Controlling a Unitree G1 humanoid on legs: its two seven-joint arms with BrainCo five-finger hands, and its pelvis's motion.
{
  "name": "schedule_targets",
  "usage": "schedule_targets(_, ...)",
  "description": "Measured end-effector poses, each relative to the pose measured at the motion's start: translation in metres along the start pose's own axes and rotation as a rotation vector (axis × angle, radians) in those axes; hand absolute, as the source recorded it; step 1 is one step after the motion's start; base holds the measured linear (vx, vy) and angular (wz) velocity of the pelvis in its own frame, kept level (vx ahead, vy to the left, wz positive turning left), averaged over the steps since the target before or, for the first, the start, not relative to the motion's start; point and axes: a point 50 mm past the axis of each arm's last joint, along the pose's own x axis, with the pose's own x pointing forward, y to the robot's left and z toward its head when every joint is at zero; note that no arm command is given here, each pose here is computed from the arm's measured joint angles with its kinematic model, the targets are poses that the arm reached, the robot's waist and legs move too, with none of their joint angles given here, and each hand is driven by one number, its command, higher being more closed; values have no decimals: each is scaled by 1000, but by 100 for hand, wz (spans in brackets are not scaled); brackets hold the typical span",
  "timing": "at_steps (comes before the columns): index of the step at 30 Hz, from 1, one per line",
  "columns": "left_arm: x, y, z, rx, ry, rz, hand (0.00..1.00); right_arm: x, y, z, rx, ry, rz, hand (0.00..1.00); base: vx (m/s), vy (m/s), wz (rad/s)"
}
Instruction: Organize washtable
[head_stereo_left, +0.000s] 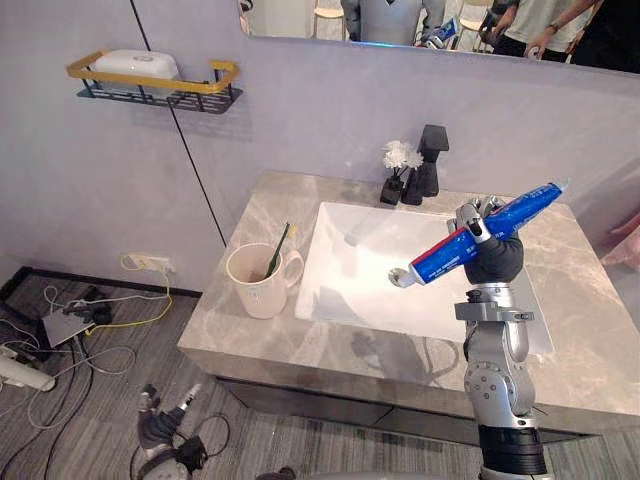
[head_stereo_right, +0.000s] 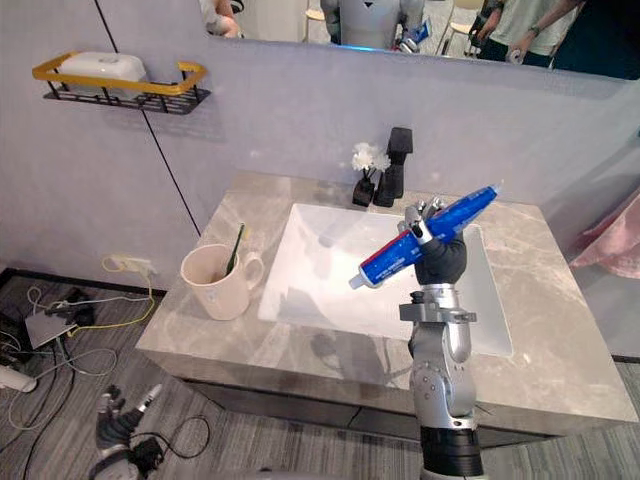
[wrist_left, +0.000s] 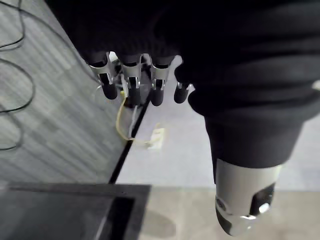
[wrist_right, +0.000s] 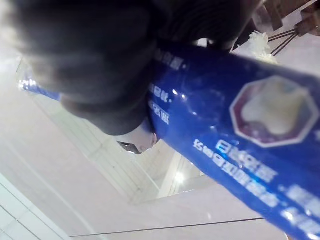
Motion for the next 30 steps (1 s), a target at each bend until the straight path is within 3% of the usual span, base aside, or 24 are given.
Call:
schedule_targets(16, -9, -27, -45, 58, 206, -142, 0, 4, 8, -2, 22, -17, 13, 100, -29, -10, 0)
schedule_targets(30, 0, -32, -38, 140, 178, -215, 0, 42, 66, 1, -2, -82, 271, 100, -23, -7, 3)
